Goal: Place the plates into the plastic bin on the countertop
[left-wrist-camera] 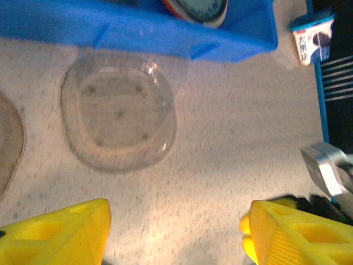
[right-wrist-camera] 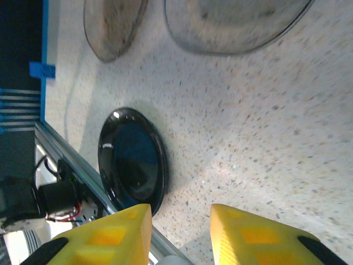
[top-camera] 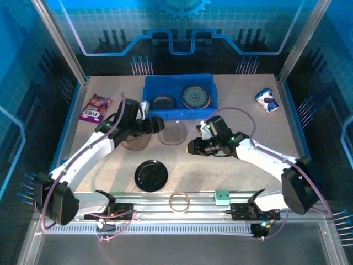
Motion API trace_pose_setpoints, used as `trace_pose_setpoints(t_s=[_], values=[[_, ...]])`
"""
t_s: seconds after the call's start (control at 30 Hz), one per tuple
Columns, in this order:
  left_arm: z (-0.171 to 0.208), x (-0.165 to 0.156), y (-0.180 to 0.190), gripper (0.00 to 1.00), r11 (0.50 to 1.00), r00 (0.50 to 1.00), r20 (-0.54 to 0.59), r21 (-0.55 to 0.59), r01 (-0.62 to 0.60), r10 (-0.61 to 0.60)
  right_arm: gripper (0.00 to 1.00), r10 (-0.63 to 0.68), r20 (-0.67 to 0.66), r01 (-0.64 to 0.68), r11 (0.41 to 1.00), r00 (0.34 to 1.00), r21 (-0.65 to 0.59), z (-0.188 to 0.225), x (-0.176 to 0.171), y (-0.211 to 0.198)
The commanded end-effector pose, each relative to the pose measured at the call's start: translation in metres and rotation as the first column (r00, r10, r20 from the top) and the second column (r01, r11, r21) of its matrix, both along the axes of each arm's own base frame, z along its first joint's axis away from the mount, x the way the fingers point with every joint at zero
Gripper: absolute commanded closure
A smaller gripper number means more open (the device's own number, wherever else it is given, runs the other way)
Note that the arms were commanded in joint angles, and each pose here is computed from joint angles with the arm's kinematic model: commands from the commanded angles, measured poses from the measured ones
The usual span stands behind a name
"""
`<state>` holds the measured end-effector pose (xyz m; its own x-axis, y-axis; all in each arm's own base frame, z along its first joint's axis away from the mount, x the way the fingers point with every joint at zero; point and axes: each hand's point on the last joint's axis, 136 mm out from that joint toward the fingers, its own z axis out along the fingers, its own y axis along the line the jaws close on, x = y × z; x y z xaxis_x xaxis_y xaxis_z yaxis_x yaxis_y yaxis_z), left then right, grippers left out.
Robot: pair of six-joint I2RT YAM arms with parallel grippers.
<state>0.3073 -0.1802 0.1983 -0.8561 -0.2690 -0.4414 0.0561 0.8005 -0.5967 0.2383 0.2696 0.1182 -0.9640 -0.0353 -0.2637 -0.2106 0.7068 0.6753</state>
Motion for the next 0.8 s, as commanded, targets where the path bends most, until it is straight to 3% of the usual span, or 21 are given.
trace_pose_setpoints(t_s=[0.0, 0.3, 0.77], values=[[-0.01, -0.037, 0.003, 0.32, 0.999, 0.997, -0.061, -0.026, 0.034, -0.036, 0.69, 0.067, 0.007, -0.068, 0.997, 0.998, 0.036, 0.003, -0.003, 0.028], [-0.043, -0.084, 0.018, 0.32, 0.999, 0.99, -0.135, -0.025, 0.025, -0.028, 0.72, 0.194, -0.07, -0.193, 0.981, 0.979, 0.021, -0.031, -0.019, 0.075], [-0.073, -0.097, 0.023, 0.32, 0.999, 0.984, -0.178, -0.048, -0.014, 0.005, 0.6, 0.293, -0.208, -0.304, 0.953, 0.933, -0.021, -0.075, -0.043, 0.102]])
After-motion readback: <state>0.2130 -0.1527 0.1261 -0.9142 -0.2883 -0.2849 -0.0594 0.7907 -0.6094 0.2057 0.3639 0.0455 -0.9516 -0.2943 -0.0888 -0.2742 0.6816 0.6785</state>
